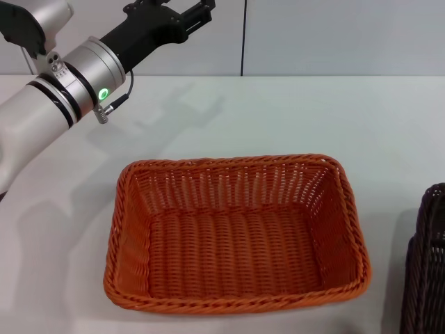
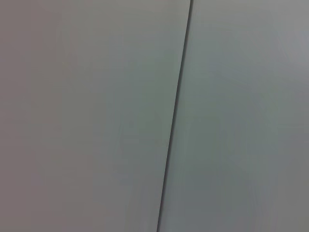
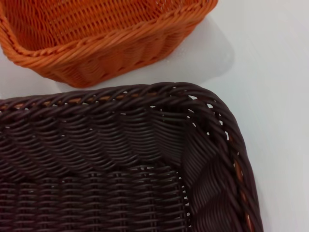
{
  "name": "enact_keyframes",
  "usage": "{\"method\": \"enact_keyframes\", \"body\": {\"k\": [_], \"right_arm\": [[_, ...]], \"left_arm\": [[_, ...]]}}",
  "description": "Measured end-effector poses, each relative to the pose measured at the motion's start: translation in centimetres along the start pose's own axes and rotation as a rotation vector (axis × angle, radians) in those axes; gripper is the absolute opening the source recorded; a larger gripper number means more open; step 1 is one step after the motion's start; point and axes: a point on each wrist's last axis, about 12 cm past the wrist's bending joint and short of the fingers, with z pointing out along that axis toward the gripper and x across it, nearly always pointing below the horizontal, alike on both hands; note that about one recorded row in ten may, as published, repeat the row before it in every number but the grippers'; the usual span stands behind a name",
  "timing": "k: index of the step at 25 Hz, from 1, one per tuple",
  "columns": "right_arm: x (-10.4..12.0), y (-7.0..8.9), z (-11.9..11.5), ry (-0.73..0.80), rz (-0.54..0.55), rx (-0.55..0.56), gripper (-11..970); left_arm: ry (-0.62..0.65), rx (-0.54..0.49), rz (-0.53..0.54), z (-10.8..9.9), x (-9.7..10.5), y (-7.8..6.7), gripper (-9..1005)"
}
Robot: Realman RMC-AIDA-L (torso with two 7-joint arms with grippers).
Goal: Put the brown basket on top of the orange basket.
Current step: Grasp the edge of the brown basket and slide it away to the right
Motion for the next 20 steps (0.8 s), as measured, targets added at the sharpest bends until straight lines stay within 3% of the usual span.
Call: {"method": "enact_keyframes", "body": {"k": [12,20], "right_arm": [[0.9,0.2,0.4,-0.022,0.045,0.007,155],[1.9,0.4,-0.6,-0.123,0.09,0.117,155]], "left_arm": [[0.01,-0.007,-0.006,-0.3,0.4,0.1,843],[0.011,-0.03,-0.008,-1.0,0.6,0.6,843]]}}
